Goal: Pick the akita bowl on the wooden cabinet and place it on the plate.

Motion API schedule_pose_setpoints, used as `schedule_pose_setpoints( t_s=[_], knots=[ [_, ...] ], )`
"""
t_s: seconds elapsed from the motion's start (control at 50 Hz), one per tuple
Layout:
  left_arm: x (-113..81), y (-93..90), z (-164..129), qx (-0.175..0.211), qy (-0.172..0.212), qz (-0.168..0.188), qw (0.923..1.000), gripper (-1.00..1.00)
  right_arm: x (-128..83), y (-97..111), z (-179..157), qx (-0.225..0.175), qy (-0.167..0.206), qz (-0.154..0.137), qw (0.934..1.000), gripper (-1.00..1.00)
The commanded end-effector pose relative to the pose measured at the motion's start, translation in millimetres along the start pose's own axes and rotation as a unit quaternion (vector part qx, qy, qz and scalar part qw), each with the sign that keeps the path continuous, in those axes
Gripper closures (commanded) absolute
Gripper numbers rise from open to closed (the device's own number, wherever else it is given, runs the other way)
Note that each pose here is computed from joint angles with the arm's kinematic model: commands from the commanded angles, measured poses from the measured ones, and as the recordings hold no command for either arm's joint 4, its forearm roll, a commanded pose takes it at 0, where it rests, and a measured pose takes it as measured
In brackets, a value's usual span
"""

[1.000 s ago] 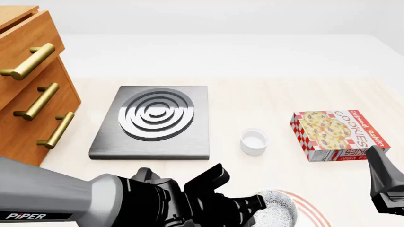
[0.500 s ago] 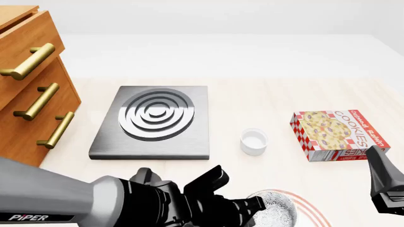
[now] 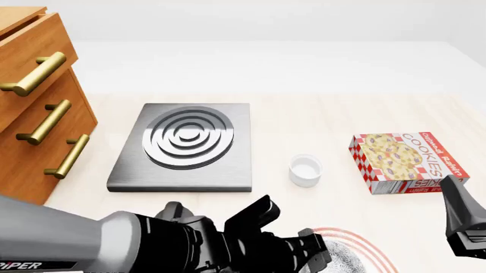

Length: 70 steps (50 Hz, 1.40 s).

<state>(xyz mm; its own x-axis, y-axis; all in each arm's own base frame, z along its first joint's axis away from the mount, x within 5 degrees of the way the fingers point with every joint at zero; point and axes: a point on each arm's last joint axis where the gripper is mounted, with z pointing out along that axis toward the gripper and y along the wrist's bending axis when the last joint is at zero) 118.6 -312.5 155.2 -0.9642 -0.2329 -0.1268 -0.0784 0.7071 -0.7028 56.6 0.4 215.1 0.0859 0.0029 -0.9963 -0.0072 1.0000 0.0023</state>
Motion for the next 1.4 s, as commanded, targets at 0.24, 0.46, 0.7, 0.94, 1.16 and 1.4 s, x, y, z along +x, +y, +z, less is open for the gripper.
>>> schedule_pose_setpoints(
  t_s=[0.24,0.46,0.7,0.94,1.16,1.4],
  knots=[
    [-16.3,-15.0,-24.5,0.002,-0.015,0.024,0.9996,-1.0,0.0,0.0,0.0,0.0,0.0,0.0,1.0,-1.0],
    [-30.0,-24.6,-45.8,0.006,-0.031,0.044,0.9985,-1.0,0.0,0.0,0.0,0.0,0.0,0.0,1.0,-1.0],
    [-49.4,-28.9,-64.0,0.013,-0.056,0.046,0.9973,-1.0,0.0,0.0,0.0,0.0,0.0,0.0,1.0,-1.0],
    [-74.2,-32.6,-104.7,0.031,-0.099,0.046,0.9935,-1.0,0.0,0.0,0.0,0.0,0.0,0.0,1.0,-1.0],
    [-84.1,-25.3,-128.9,0.04,-0.127,0.049,0.9899,-1.0,0.0,0.0,0.0,0.0,0.0,0.0,1.0,-1.0],
    [-83.4,-15.8,-140.5,0.047,-0.139,0.056,0.9875,-1.0,0.0,0.0,0.0,0.0,0.0,0.0,1.0,-1.0]
  ],
)
